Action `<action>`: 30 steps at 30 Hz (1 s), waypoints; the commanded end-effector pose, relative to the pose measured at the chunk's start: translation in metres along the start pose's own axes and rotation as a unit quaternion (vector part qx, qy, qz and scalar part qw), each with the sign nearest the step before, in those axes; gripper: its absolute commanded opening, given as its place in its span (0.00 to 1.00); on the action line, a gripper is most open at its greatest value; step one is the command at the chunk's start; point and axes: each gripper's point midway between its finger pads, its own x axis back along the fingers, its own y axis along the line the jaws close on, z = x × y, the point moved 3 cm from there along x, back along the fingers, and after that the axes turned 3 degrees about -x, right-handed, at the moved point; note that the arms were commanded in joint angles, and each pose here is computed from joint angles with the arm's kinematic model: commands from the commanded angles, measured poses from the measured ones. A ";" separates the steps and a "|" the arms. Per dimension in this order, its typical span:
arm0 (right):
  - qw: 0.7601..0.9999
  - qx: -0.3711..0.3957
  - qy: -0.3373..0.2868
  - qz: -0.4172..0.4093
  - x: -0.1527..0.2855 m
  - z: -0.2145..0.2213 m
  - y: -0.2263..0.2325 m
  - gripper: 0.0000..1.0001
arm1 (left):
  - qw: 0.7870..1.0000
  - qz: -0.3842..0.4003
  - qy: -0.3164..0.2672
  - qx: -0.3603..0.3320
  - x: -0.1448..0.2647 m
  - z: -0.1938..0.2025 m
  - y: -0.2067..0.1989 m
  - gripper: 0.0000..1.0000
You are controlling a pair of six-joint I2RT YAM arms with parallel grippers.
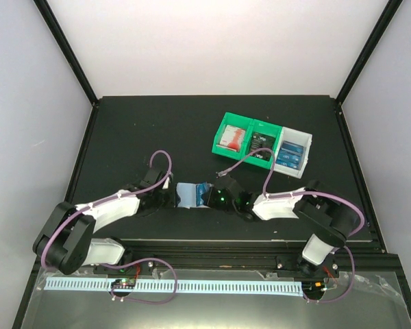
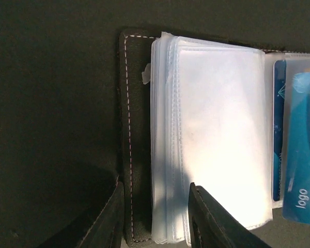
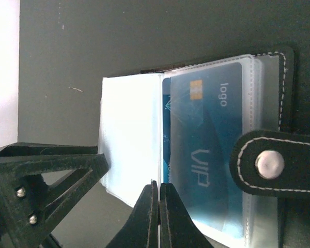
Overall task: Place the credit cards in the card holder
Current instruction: Insert the credit card into the card holder.
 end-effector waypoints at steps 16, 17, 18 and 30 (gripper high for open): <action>0.998 -0.030 0.014 -0.047 -0.022 0.001 0.004 0.01 | 1.000 -0.025 -0.014 0.012 0.005 -0.002 0.009 0.57; 0.999 -0.033 0.013 -0.041 -0.023 0.001 0.001 0.01 | 1.000 -0.024 -0.015 0.011 0.004 -0.002 0.008 0.56; 0.999 -0.034 0.011 -0.036 -0.023 0.001 -0.001 0.01 | 1.000 -0.024 -0.015 0.011 0.004 -0.002 0.008 0.55; 0.999 -0.034 -0.016 -0.020 -0.016 -0.008 -0.004 0.01 | 0.999 -0.033 -0.002 0.008 -0.002 0.001 0.012 0.47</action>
